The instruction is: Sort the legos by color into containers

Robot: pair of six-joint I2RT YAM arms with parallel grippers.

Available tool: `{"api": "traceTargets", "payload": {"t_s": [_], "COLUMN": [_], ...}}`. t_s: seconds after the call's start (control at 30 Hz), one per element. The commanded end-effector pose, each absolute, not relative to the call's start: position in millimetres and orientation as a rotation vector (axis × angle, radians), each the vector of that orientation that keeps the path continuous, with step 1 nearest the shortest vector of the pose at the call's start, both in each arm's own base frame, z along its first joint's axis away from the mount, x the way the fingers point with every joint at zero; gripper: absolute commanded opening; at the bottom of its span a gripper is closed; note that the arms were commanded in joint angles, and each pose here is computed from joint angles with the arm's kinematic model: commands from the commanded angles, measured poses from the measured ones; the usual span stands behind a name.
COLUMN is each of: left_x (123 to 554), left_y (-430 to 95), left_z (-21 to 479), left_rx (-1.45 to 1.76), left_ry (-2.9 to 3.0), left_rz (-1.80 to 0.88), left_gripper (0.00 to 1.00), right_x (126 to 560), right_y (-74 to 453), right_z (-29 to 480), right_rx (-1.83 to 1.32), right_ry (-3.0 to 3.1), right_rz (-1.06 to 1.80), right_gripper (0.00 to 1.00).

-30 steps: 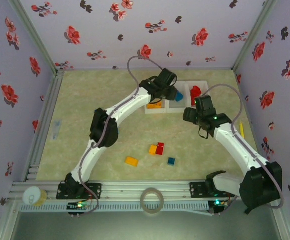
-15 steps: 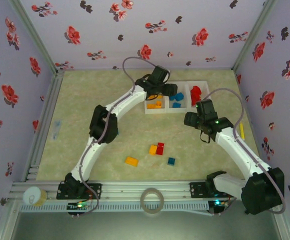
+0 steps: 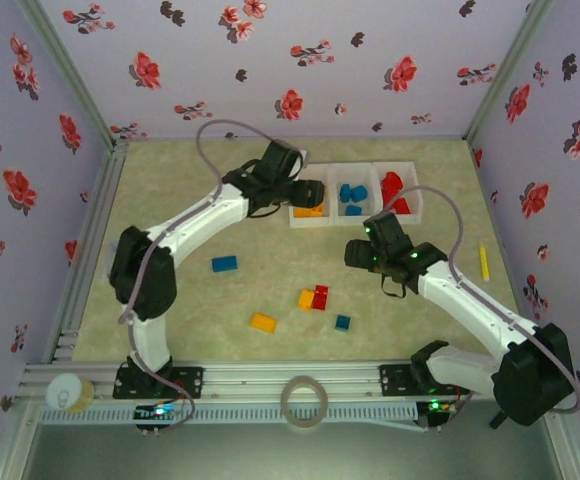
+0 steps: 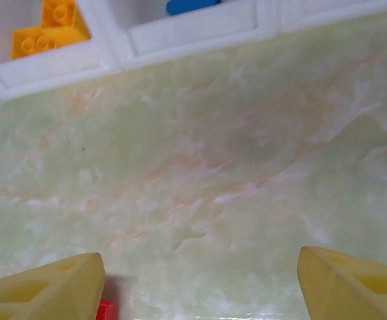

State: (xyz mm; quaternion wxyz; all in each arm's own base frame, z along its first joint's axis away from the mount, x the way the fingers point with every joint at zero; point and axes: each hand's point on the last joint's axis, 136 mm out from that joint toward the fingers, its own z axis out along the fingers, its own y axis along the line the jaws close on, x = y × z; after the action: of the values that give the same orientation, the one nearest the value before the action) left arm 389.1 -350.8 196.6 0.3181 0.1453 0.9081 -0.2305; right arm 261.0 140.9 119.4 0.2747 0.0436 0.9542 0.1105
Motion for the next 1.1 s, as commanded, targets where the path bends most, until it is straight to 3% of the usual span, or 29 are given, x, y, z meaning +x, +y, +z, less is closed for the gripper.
{"api": "traceTargets", "payload": {"t_s": [0.0, 0.33, 1.07], "left_x": [379.5, 338.2, 333.5], "left_y": [-326.6, -283.1, -273.4], "left_z": [187.2, 149.5, 158.2], "left_rx": [0.32, 0.263, 0.26], "left_ry": [2.412, 2.509, 2.496], "left_rz": [-0.561, -0.506, -0.499], "left_gripper": [0.71, 0.71, 0.69], "right_x": [256.6, 227.0, 183.3], "right_y": [152.9, 200.2, 213.3], "right_z": [108.8, 79.5, 41.6], "right_rx": [0.18, 0.122, 0.042], "right_ry": [2.565, 2.631, 2.744], "right_rz": [0.302, 0.35, 0.26], "right_gripper": [0.76, 0.75, 0.73]}}
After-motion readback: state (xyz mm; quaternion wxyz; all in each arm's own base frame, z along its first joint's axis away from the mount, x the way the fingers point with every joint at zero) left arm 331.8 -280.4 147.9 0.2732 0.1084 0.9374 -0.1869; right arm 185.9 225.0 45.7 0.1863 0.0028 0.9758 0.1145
